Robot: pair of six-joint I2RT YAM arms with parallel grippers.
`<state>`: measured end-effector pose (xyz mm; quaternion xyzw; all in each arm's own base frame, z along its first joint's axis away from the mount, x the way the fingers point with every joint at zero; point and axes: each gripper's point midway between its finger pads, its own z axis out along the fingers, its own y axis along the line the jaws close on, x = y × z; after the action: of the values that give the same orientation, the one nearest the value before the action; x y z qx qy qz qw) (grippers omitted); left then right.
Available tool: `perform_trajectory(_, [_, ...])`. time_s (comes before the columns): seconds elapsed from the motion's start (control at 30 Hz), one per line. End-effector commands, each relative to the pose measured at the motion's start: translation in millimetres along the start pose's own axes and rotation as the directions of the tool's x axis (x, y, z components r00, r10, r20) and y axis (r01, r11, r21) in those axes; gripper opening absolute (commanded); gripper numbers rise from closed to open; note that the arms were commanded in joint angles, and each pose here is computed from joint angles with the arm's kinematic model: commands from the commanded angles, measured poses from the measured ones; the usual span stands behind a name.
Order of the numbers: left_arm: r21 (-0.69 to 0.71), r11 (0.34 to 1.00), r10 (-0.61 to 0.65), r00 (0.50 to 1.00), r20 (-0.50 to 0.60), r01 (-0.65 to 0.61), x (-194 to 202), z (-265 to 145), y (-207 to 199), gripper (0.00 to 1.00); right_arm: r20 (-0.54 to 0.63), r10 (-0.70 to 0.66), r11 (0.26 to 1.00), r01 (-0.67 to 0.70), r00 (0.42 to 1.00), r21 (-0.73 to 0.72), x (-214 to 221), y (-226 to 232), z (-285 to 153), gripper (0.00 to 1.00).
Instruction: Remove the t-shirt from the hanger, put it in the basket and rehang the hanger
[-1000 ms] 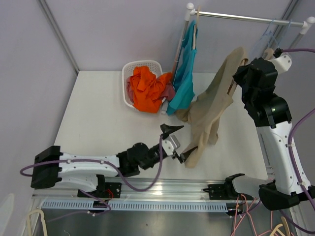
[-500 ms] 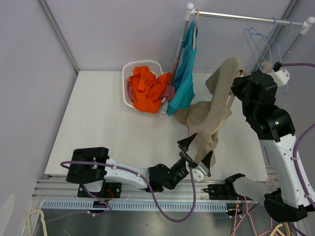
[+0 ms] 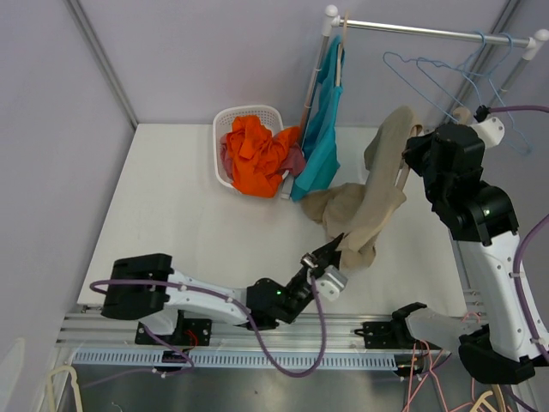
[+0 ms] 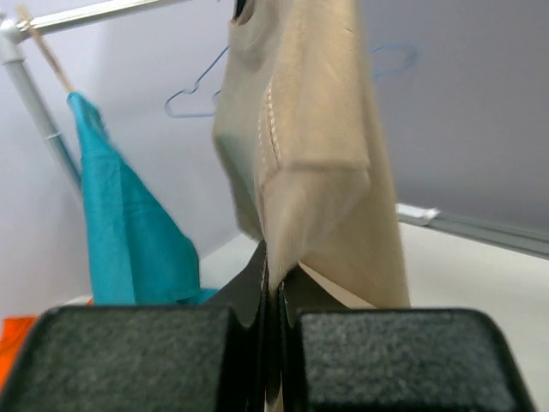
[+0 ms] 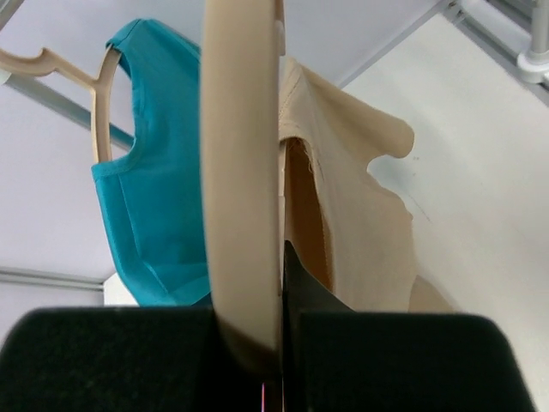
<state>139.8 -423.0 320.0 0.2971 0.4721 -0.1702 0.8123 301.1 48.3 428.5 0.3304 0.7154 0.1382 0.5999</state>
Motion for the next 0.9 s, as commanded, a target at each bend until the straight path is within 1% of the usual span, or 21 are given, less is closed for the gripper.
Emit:
perform_trajectory(0.0, [0.106, 0.96, -0.273, 0.947, 0.17, 0.258, -58, -25, 17, 0.0, 0.028, 0.021, 1.0, -0.021, 0.999, 0.023, -22, 10, 10, 0.0])
perform_trajectory(0.03, [0.141, 0.95, -0.3, 0.937, 0.18, 0.277, -66, -34, 15, 0.01, 0.014, 0.035, 0.999, -0.035, 0.999, 0.015, -30, 13, 9, 0.0])
perform_trajectory(0.07, [0.185, 0.944, -0.302, 0.942, 0.148, 0.273, -59, -46, 7, 0.0, -0.023, 0.059, 0.998, -0.059, 0.998, -0.001, -33, 11, 17, 0.0])
perform_trajectory(0.13, [0.229, 0.924, -0.336, 0.936, 0.105, 0.306, -72, -61, 2, 0.01, -0.059, 0.078, 0.996, -0.08, 0.995, -0.032, -35, 13, 31, 0.0])
perform_trajectory(0.23, [0.308, 0.889, -0.37, 0.928, 0.049, 0.338, -70, -92, -21, 0.01, -0.15, 0.146, 0.984, -0.159, 0.978, -0.075, -43, 5, 51, 0.0])
perform_trajectory(0.27, [0.295, 0.873, -0.423, 0.903, 0.067, 0.387, -76, -95, -16, 0.01, -0.184, 0.166, 0.977, -0.187, 0.969, -0.106, -46, 8, 54, 0.0])
perform_trajectory(0.3, [0.302, 0.864, -0.437, 0.898, 0.054, 0.402, -71, -100, -19, 0.01, -0.302, 0.191, 0.951, -0.253, 0.934, -0.179, -36, 21, 51, 0.0])
perform_trajectory(0.33, [0.298, 0.863, -0.437, 0.899, 0.035, 0.409, -66, -100, -20, 0.01, -0.327, 0.225, 0.937, -0.296, 0.918, -0.186, -42, 15, 62, 0.0])
perform_trajectory(0.43, [0.231, 0.874, -0.432, 0.901, -0.032, 0.427, -36, -88, -16, 0.01, -0.454, 0.215, 0.897, -0.358, 0.865, -0.258, -28, 28, 55, 0.0])
perform_trajectory(0.5, [0.167, 0.857, -0.477, 0.873, -0.103, 0.488, -31, -65, -7, 0.01, -0.442, 0.182, 0.905, -0.325, 0.878, -0.273, -23, 29, 43, 0.0])
perform_trajectory(0.53, [0.128, 0.91, -0.345, 0.89, -0.298, 0.395, 26, -58, 0, 0.01, -0.409, 0.139, 0.923, -0.267, 0.902, -0.276, -18, 27, 38, 0.0])
perform_trajectory(0.57, [0.109, 0.836, -0.46, 0.796, -0.394, 0.537, 35, -55, -4, 0.0, -0.369, 0.111, 0.924, -0.232, 0.923, -0.302, -23, 29, 15, 0.0])
perform_trajectory(0.6, [0.078, 0.792, -0.537, 0.751, -0.384, 0.605, 11, -31, 15, 0.01, -0.35, 0.092, 0.933, -0.203, 0.932, -0.297, -20, 23, 9, 0.0])
perform_trajectory(0.63, [0.002, 0.809, -0.525, 0.724, -0.448, 0.588, 39, -24, 41, 0.01, -0.326, 0.075, 0.944, -0.172, 0.942, -0.281, -20, 17, 1, 0.0])
perform_trajectory(0.67, [-0.021, 0.783, -0.563, 0.696, -0.446, 0.621, 33, -18, 52, 0.01, -0.276, 0.028, 0.946, -0.114, 0.961, -0.304, -25, 14, -17, 0.0])
perform_trajectory(0.7, [-0.037, 0.77, -0.591, 0.688, -0.421, 0.637, 18, -10, 69, 0.01, -0.247, 0.004, 0.95, -0.082, 0.969, -0.303, -27, 10, -24, 0.0])
perform_trajectory(0.73, [-0.097, 0.79, -0.574, 0.676, -0.462, 0.605, 35, -12, 90, 0.01, -0.225, -0.017, 0.955, -0.051, 0.974, -0.293, -28, 5, -30, 0.0])
perform_trajectory(0.77, [-0.127, 0.781, -0.592, 0.66, -0.463, 0.611, 28, -8, 105, 0.01, -0.178, -0.052, 0.959, 0.0, 0.983, -0.282, -33, -1, -35, 0.0])
perform_trajectory(0.8, [-0.149, 0.772, -0.612, 0.66, -0.435, 0.618, 12, -1, 123, 0.01, -0.135, -0.061, 0.958, 0.02, 0.989, -0.287, -39, -3, -50, 0.0])
perform_trajectory(0.83, [-0.2, 0.785, -0.604, 0.652, -0.457, 0.587, 22, -6, 142, 0.01, -0.116, -0.066, 0.96, 0.031, 0.991, -0.277, -40, -6, -54, 0.0])
perform_trajectory(0.87, [-0.218, 0.776, -0.62, 0.653, -0.435, 0.592, 12, -3, 156, 0.01, -0.091, -0.078, 0.957, 0.049, 0.993, -0.286, -43, -6, -59, 0.0])
